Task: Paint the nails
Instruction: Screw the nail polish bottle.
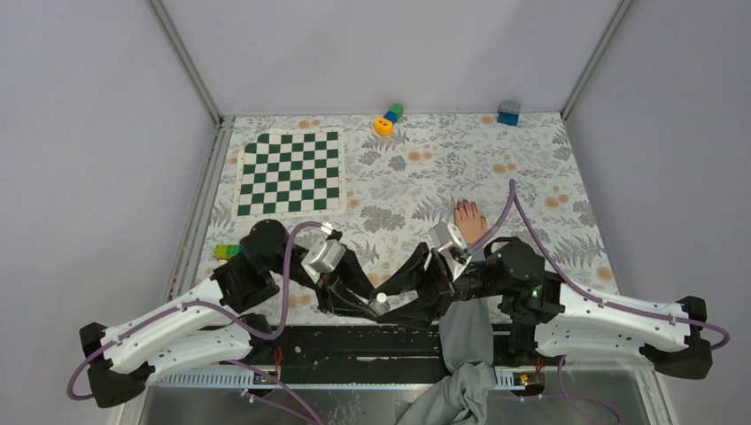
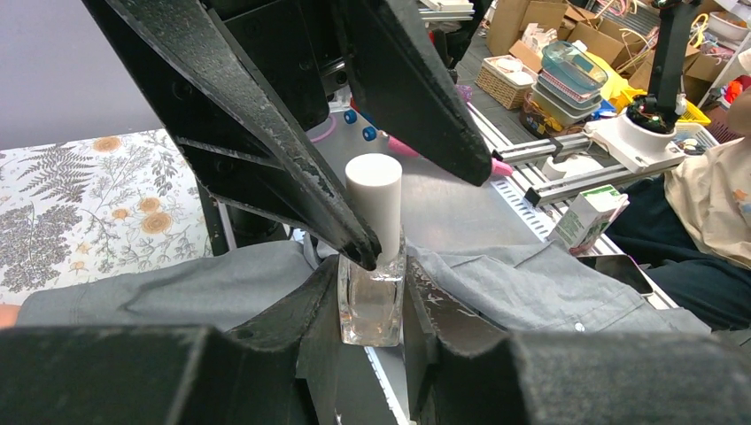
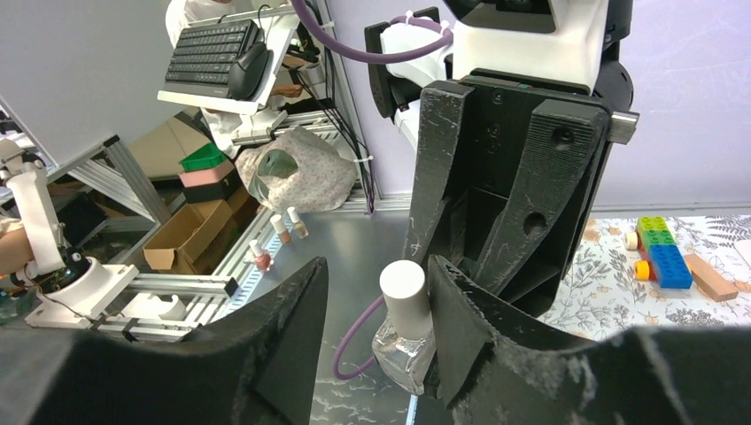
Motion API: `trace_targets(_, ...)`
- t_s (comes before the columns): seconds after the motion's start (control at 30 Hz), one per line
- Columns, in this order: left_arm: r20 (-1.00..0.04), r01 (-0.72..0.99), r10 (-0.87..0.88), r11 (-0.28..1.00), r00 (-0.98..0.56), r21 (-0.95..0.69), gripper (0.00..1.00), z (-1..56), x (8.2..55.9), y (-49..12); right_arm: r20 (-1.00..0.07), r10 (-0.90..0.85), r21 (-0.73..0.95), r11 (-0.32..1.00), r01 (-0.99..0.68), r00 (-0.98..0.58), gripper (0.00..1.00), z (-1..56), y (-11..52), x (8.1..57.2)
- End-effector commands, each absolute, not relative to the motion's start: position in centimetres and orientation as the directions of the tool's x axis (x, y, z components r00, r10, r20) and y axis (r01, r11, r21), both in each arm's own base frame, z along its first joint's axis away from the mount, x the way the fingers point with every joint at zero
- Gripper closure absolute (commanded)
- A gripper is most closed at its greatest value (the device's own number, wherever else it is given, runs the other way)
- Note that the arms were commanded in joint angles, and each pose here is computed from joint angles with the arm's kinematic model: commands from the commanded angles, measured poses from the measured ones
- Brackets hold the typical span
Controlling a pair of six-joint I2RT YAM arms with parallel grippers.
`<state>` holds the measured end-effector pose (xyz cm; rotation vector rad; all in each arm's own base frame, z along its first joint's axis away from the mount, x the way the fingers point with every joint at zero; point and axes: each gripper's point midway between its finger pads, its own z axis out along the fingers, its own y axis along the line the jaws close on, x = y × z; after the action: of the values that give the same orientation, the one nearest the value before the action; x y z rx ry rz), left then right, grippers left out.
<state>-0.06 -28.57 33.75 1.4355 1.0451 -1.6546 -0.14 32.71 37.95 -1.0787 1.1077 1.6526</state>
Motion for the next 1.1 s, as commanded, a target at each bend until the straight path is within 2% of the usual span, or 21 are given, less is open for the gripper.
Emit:
trace_targets(0.0,-0.992,0.889,-0.085,-0.457,-0.088,-0.040,1.00,36.1,-0.7,-28.0,-0.936,0.227,0.202,-0.283,-0.938,-0.270,0.50,39.3,32.2,-0.6)
trace_targets(0.13,-0.992,0.890,-0.089,-0.454,-0.090,-0.039,1.00,36.1,-0.7,-28.0,-0.933,0.223,0.217,-0.273,-0.937,-0.281,0.57,39.0,32.1,-0.4)
trace_targets(0.27,-0.992,0.890,-0.093,-0.454,-0.088,-0.036,1.00,36.2,-0.7,-27.9,-0.932,0.222,0.228,-0.261,-0.938,-0.288,0.74,38.8,32.2,-0.1)
trace_targets(0.4,-0.991,0.904,-0.096,-0.425,-0.094,-0.045,1.00,36.1,-0.2,-28.1,-0.929,0.223,0.239,-0.249,-0.939,-0.295,1.00,38.7,32.2,0.2)
trace_targets(0.5,-0.990,0.947,-0.116,-0.318,-0.082,-0.041,1.00,36.1,1.4,-28.4,-0.925,0.225,0.264,-0.201,-0.943,-0.307,1.00,38.1,32.5,1.0)
trace_targets(0.63,-0.992,0.987,-0.111,-0.154,-0.057,-0.040,1.00,35.6,4.0,-28.6,-0.915,0.207,0.351,-0.020,-0.936,-0.347,1.00,36.2,32.9,4.1)
trace_targets(0.73,-0.994,0.997,-0.088,-0.050,-0.064,-0.060,1.00,35.1,5.9,-28.9,-0.904,0.199,0.398,0.069,-0.915,-0.378,1.00,35.2,33.2,5.6)
trace_targets(0.87,-0.994,0.990,-0.065,0.108,-0.084,-0.090,1.00,34.1,8.7,-28.9,-0.891,0.185,0.443,0.164,-0.881,-0.414,1.00,33.8,33.6,7.1)
trace_targets(1.07,-0.992,0.919,-0.041,0.374,-0.121,-0.127,1.00,32.3,13.3,-27.9,-0.851,0.162,0.521,0.377,-0.766,-0.499,1.00,30.8,34.3,10.4)
